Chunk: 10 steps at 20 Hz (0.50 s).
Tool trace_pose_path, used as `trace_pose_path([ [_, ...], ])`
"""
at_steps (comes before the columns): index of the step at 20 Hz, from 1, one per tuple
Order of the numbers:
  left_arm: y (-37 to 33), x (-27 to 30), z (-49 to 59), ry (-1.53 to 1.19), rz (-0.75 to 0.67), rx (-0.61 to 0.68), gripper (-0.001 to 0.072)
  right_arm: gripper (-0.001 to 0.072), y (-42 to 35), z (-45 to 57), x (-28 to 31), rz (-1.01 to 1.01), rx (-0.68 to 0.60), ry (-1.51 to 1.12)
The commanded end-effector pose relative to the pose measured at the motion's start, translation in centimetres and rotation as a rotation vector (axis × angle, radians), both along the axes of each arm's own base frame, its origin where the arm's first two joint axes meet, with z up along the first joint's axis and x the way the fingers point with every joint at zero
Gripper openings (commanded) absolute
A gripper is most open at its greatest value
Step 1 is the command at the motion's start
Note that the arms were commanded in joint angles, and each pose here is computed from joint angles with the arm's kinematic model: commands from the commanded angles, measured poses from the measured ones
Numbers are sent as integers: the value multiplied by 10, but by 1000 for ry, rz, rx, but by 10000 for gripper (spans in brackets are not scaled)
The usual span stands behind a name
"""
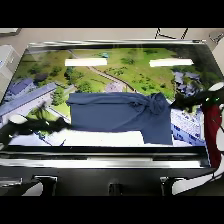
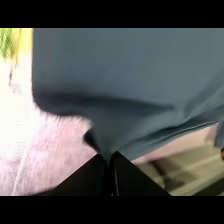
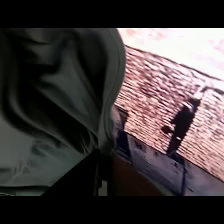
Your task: Fold the clothes and pants, and hang the long-sleeved shirts on hangers.
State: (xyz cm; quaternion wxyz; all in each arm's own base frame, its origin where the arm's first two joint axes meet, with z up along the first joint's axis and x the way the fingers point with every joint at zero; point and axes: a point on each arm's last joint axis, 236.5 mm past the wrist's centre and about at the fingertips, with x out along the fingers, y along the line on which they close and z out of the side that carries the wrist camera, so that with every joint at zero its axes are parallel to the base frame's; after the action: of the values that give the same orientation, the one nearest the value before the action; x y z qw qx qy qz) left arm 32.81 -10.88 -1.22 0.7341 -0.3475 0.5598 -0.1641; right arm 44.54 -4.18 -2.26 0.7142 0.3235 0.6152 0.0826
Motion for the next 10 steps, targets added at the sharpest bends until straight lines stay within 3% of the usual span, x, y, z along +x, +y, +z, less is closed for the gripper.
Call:
trace_pose_path([
  [1, 51, 71, 170, -468, 97, 113, 20, 40, -13, 154, 38, -1, -157, -403],
  [3, 85, 76, 330, -847, 187, 227, 21, 41, -15, 308, 33, -21, -335, -799],
  [5, 99, 38, 467, -1182, 246, 368, 21, 41, -10, 438, -14, -86, -509, -1121],
  [10, 67, -60, 586, -1520, 267, 481, 22, 41, 31, 560, -156, -183, -666, -1438],
])
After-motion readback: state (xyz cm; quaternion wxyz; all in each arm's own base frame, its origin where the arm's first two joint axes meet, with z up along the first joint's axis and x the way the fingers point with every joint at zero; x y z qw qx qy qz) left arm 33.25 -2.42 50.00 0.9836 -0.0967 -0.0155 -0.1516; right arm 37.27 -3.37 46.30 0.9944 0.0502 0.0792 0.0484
